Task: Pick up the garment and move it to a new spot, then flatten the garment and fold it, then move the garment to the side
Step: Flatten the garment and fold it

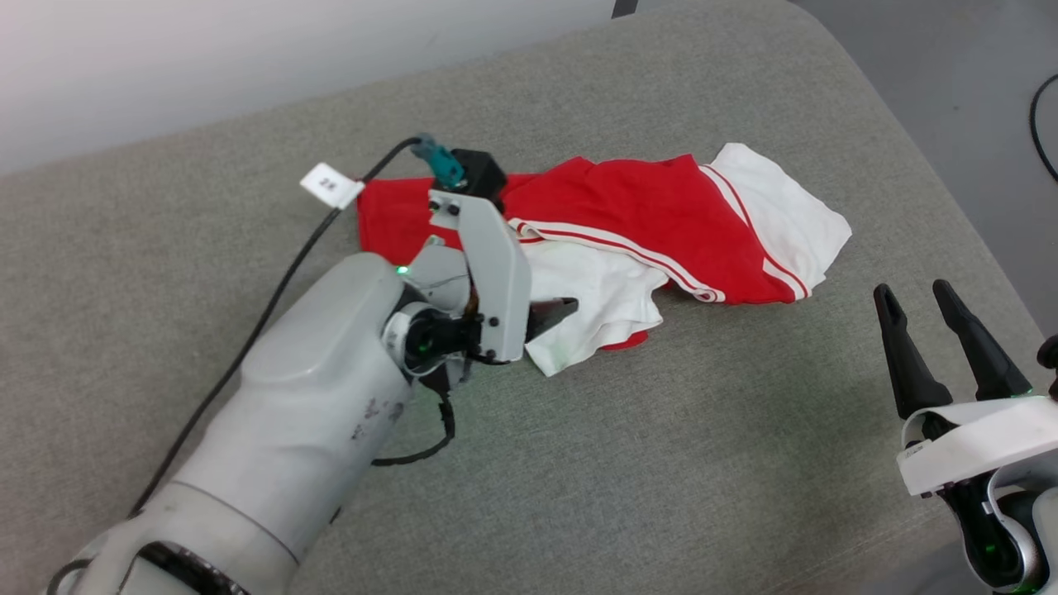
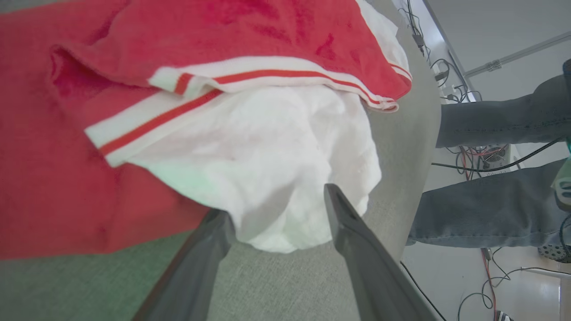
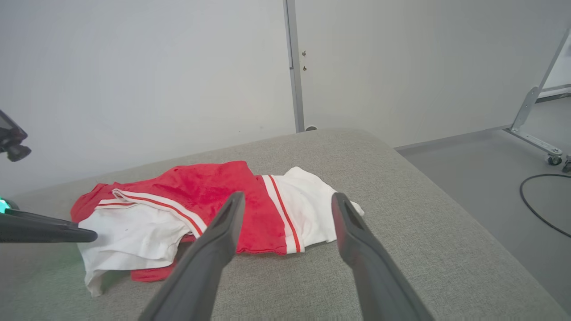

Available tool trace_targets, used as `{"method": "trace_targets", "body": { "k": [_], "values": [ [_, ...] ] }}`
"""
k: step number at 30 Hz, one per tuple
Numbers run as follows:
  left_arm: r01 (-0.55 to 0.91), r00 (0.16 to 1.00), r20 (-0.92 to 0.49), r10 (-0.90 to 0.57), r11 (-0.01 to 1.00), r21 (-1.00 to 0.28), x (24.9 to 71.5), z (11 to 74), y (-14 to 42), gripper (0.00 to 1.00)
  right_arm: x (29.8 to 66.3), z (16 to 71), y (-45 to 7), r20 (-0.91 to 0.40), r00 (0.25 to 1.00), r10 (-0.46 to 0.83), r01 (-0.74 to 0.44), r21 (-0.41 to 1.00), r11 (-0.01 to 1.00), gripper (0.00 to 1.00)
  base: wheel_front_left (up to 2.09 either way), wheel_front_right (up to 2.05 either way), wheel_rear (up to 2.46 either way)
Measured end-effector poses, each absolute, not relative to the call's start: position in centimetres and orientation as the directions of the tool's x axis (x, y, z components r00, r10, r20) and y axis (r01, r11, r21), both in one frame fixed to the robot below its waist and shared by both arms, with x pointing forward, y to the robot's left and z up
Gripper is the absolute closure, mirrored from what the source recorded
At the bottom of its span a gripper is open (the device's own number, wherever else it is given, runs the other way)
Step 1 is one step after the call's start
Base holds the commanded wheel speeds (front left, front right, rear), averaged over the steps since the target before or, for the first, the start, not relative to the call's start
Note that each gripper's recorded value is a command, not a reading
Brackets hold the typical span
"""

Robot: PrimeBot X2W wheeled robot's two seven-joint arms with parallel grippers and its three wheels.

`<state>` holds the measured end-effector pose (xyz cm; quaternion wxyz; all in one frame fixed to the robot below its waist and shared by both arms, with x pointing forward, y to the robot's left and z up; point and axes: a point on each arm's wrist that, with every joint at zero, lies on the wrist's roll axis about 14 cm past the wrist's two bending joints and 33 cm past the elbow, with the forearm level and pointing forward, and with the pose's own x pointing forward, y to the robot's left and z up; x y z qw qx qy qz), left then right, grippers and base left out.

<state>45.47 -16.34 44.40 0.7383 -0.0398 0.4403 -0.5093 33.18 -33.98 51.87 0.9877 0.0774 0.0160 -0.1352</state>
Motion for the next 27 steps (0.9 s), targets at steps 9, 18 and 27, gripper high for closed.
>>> {"method": "trace_targets", "body": {
  "k": [9, 18, 27],
  "values": [
    [0.732, 0.153, -0.569, -0.808, 0.480, -0.484, 46.4, 46.2, -15.8, 1.00, 33.6, 51.6, -33.3, -0.065, 0.965, -0.254, 0.261, 0.151, 0.953, 0.00, 0.00, 0.00, 0.00],
    [0.670, 0.352, -0.612, -0.708, 0.647, -0.363, 51.5, 47.9, -6.3, 1.00, 35.8, 51.9, -30.6, -0.064, 0.984, -0.166, 0.175, 0.172, 0.969, 0.00, 0.00, 0.00, 0.00],
    [0.556, 0.531, -0.687, -0.496, 0.816, -0.159, 54.3, 49.2, 6.0, 1.00, 37.4, 52.8, -27.8, -0.046, 0.996, -0.078, 0.085, 0.182, 0.980, 0.00, 0.00, 0.00, 0.00]
  ]
}}
